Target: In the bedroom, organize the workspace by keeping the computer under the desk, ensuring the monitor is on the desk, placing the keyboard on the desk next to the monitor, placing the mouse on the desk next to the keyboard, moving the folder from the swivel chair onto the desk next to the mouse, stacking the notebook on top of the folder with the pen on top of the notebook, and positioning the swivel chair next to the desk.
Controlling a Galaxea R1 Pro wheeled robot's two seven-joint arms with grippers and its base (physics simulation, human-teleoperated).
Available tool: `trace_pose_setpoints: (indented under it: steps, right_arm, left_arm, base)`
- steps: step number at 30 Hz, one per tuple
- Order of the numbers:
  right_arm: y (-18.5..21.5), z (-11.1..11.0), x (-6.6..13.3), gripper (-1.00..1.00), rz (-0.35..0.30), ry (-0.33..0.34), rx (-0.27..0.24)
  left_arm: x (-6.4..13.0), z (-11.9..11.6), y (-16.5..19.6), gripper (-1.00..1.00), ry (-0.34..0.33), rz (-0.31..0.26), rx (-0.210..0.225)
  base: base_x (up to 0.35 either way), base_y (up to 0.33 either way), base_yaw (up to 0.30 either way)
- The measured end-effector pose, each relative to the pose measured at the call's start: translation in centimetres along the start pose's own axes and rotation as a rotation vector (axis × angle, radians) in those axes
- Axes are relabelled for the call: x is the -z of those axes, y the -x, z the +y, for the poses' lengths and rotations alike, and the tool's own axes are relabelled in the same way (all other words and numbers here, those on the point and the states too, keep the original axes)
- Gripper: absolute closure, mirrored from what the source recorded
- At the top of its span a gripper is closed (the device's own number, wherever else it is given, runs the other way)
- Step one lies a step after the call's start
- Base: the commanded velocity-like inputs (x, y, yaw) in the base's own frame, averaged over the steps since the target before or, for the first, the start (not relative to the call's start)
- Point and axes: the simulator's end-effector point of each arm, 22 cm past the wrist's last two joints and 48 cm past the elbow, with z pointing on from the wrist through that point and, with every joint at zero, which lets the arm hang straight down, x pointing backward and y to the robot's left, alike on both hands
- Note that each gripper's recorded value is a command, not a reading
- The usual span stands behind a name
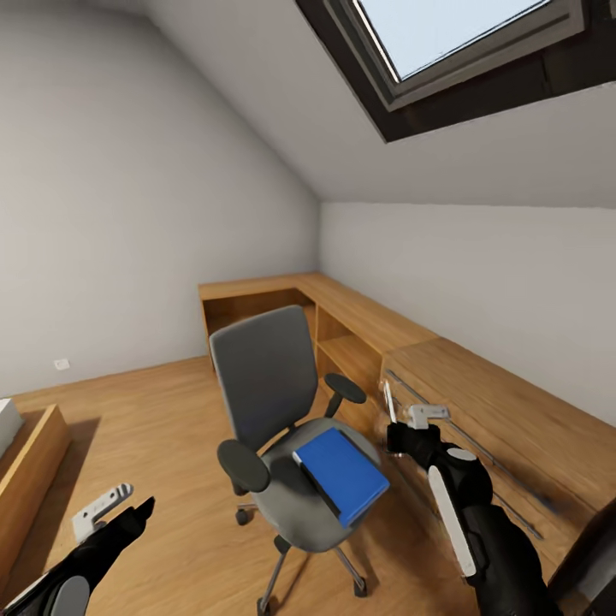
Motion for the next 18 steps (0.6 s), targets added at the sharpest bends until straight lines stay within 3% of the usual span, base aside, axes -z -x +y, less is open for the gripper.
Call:
trace_pose_setpoints:
  steps: [6, 10, 18]
  right_arm:
    - [0.2, -3.9, 0.9, 1.0, 0.037, -0.052, -0.104]
    - [-0.1, -6.9, 1.6, 1.0, 0.069, -0.1, -0.174]
    - [0.5, -8.8, 2.5, 1.0, 0.077, -0.132, -0.222]
  left_arm:
    - [0.5, -1.3, 0.3, -1.0, -0.011, 0.005, -0.028]
    - [0.9, -2.4, 0.3, -1.0, -0.017, 0.009, -0.073]
    - [1.7, -4.3, 0.8, -1.0, -0.036, 0.01, -0.112]
  base:
    - [0.0, 0.0, -0.264]
    - [0.0, 0.0, -0.267]
    - [0.0, 0.0, -0.269]
